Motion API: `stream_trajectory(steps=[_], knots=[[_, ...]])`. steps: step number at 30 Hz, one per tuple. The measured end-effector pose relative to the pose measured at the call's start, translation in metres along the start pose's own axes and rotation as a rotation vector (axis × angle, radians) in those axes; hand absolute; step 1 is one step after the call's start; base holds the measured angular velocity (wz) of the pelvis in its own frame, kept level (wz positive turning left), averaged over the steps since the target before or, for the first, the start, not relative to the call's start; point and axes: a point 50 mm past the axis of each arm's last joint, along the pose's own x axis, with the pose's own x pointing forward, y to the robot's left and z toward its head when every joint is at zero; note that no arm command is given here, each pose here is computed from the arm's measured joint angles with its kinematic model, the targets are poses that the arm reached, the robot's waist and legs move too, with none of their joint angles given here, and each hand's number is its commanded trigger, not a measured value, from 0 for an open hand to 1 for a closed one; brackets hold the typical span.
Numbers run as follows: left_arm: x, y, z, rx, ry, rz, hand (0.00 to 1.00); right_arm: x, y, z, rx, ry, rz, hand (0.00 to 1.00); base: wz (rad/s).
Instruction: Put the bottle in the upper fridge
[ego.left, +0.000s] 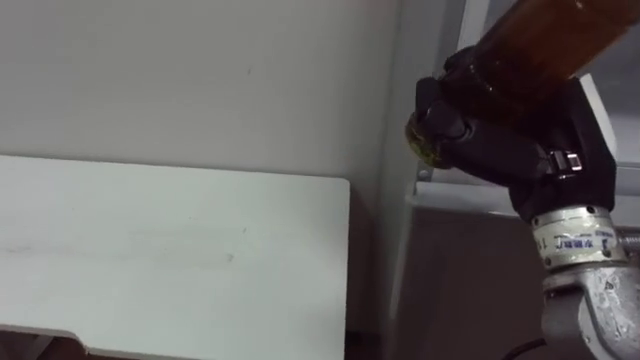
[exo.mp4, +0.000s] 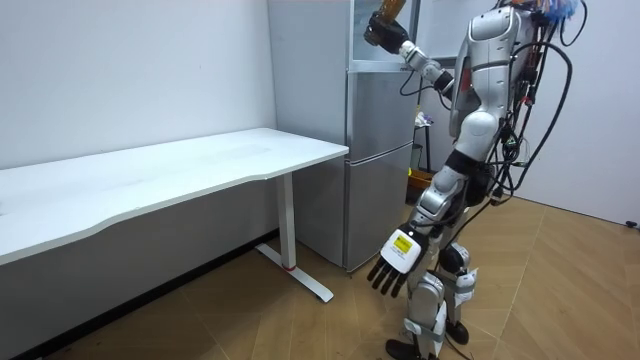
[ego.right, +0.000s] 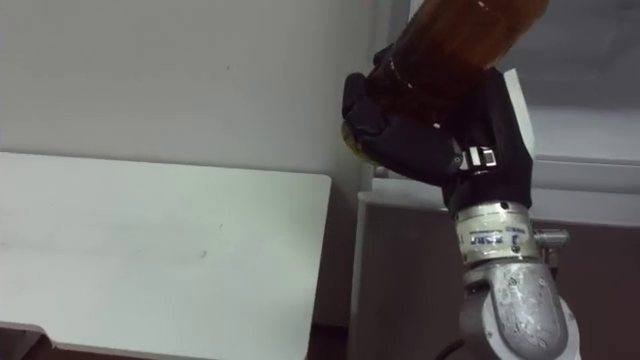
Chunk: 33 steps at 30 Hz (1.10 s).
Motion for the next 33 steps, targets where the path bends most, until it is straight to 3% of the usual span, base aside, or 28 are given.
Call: stream_trajectory(steps=[19,33], knots=[[0.001,0.011,-0.004,0.017,-0.005,0.032,0.00,-0.007,-0.036,0.016,-0.015,-0.040,-0.091,1.00,-0.07],[-0.001,0.015,-0.012,0.002,0.018,0.051,0.00,-0.014,-0.079,-0.020,0.005,0.146,-0.323,1.00,0.00]])
